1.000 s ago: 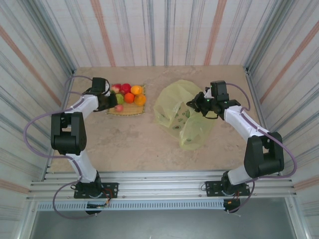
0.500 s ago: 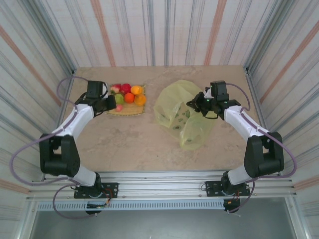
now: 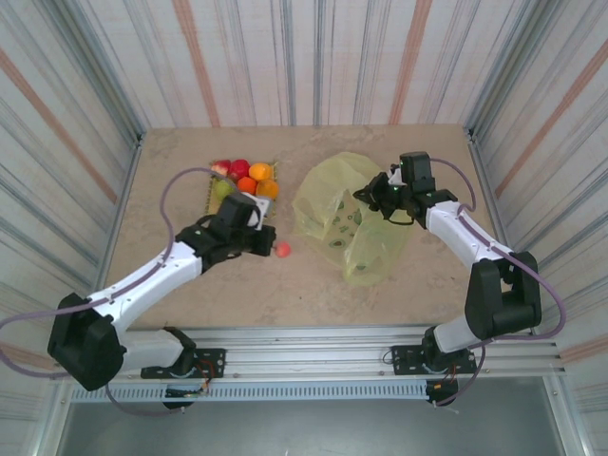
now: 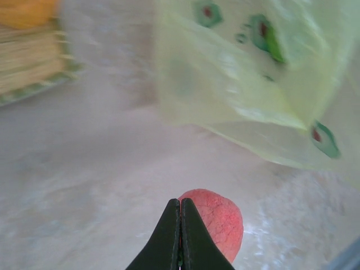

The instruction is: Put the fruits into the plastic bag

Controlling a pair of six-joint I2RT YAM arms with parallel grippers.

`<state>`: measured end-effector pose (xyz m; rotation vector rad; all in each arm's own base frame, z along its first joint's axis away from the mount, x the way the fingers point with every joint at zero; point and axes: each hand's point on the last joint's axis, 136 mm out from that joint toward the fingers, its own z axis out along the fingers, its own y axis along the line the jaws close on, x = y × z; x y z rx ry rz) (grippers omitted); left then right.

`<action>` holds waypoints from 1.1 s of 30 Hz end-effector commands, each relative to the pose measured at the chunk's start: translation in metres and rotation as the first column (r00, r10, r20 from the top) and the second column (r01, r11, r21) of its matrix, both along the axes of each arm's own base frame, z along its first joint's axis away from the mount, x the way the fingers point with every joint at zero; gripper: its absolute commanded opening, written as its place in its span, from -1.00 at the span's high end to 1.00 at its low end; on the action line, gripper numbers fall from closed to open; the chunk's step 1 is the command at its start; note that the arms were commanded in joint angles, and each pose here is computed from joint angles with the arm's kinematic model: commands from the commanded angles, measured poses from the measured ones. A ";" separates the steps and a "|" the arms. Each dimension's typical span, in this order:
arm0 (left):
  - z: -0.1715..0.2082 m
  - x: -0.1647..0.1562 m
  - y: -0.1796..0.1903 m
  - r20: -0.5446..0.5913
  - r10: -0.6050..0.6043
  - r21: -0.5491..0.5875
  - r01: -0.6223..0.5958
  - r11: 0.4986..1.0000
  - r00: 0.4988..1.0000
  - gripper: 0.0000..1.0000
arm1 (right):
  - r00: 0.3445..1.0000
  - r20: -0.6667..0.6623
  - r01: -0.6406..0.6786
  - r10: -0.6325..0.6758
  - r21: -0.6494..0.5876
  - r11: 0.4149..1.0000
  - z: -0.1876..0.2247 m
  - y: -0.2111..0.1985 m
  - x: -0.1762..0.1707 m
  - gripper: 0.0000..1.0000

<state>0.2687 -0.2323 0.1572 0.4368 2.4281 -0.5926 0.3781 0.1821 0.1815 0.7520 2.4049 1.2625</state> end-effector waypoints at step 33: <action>-0.009 0.137 -0.156 0.201 0.333 -0.244 -0.282 0.928 0.921 1.00 | 1.000 -0.004 0.002 -0.002 0.140 0.990 0.032 0.032 0.004 1.00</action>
